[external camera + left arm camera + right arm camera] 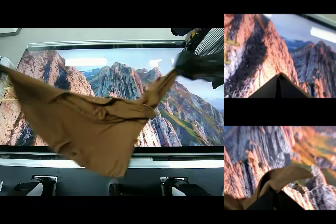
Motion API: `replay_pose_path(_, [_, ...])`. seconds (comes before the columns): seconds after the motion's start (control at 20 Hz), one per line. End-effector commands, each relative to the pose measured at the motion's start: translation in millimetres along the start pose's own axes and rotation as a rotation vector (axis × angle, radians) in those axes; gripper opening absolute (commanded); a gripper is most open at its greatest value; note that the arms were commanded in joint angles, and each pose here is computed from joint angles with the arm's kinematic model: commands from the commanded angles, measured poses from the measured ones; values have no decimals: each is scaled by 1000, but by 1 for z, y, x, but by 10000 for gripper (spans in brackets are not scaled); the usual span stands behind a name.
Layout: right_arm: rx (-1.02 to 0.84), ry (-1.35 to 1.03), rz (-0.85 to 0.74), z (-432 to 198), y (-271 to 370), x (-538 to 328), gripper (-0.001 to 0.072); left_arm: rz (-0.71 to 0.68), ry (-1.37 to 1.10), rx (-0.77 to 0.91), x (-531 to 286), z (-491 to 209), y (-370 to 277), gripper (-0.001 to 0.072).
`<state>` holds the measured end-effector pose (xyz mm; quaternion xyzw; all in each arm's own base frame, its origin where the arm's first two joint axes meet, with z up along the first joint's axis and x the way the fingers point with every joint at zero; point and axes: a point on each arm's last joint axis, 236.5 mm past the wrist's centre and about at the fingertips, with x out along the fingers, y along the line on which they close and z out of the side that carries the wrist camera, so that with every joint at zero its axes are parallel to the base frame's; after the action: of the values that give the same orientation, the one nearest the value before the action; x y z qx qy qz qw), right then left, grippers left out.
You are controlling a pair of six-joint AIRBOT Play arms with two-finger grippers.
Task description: Fold the clothes and pants, and hang the long-sleeved shirts on hangers.
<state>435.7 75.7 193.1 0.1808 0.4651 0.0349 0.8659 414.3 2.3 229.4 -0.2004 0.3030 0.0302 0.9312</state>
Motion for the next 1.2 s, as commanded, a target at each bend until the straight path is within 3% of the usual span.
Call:
replay_pose_path(0.0, [132, 155, 98, -9, 1, 162, 34, 57, 244, -32, 124, -80, 26, 13])
replay_pose_path(0.15, [255, 150, 204, -11, 9, 238, 35, 78, 343, -56, 194, -122, 36, 14])
replay_pose_path(0.3, [276, 188, 206, -23, 4, 258, 102, 92, 403, -72, 227, -141, 43, 13])
replay_pose_path(0.35, [243, 202, 209, -26, 5, 254, 155, 91, 405, -64, 231, -142, 44, 13])
replay_pose_path(0.55, [27, 350, 229, -45, -15, 182, 500, 79, 426, 1, 225, -136, 41, 13])
replay_pose_path(0.8, [-33, 428, 83, -67, -78, 92, 522, 96, 519, 4, 207, -145, 45, 13])
replay_pose_path(1.15, [95, 676, 173, -268, -49, 95, 542, 117, 621, 4, 193, -165, 49, 14])
